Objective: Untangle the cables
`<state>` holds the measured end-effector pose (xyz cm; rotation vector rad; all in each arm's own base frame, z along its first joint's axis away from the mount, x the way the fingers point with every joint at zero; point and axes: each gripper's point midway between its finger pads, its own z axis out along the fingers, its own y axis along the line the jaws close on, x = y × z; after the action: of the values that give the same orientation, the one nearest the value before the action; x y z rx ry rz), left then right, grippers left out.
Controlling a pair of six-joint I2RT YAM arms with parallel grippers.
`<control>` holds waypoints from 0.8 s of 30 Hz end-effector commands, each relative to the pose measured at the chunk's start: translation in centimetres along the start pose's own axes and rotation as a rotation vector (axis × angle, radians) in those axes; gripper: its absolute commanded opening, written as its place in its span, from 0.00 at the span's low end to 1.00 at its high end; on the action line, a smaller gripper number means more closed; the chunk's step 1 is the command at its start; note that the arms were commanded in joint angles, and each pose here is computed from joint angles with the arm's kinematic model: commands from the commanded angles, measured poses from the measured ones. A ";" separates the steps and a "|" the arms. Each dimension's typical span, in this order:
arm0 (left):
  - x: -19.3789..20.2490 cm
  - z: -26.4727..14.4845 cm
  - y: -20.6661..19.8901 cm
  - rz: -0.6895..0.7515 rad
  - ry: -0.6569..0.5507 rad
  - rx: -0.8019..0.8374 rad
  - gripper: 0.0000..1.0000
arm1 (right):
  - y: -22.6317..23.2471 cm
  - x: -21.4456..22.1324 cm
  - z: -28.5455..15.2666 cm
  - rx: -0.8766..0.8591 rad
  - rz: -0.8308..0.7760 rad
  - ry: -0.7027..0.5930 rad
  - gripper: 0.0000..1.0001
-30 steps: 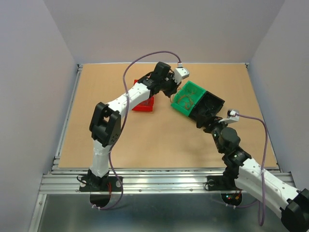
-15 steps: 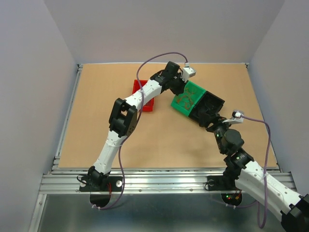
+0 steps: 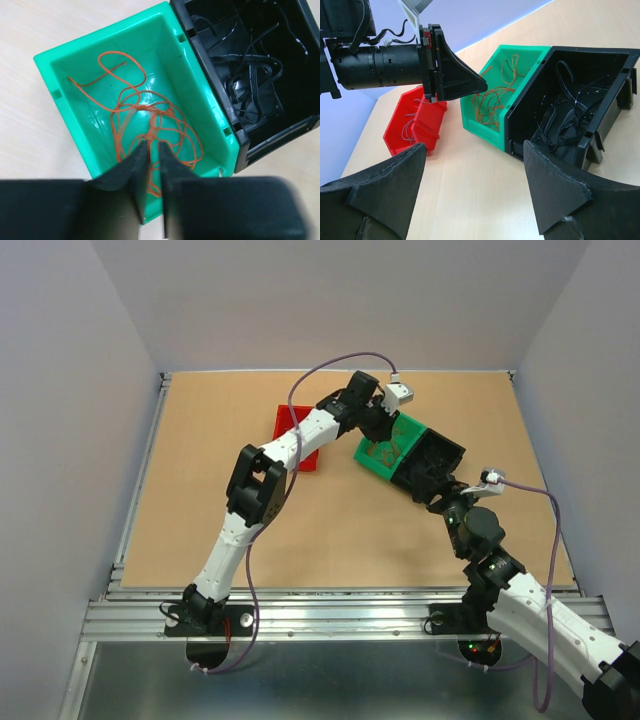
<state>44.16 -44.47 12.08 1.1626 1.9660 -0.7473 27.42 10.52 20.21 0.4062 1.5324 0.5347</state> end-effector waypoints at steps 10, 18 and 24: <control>-7.6 -7.2 -1.3 0.117 -0.168 -0.105 0.74 | -0.5 -0.4 -0.2 0.014 -0.004 -0.026 0.85; -8.2 -19.4 -1.1 0.099 -0.418 -0.300 0.99 | 0.2 -1.1 -0.9 -0.049 -0.064 -0.037 0.95; -4.5 -31.5 1.2 0.035 -0.651 -0.536 0.99 | 0.7 -1.8 -2.3 -0.133 -0.083 -0.079 0.95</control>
<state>37.40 -27.44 28.49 0.7612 1.6400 -0.5368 25.84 9.94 21.98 0.3209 1.4579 0.5457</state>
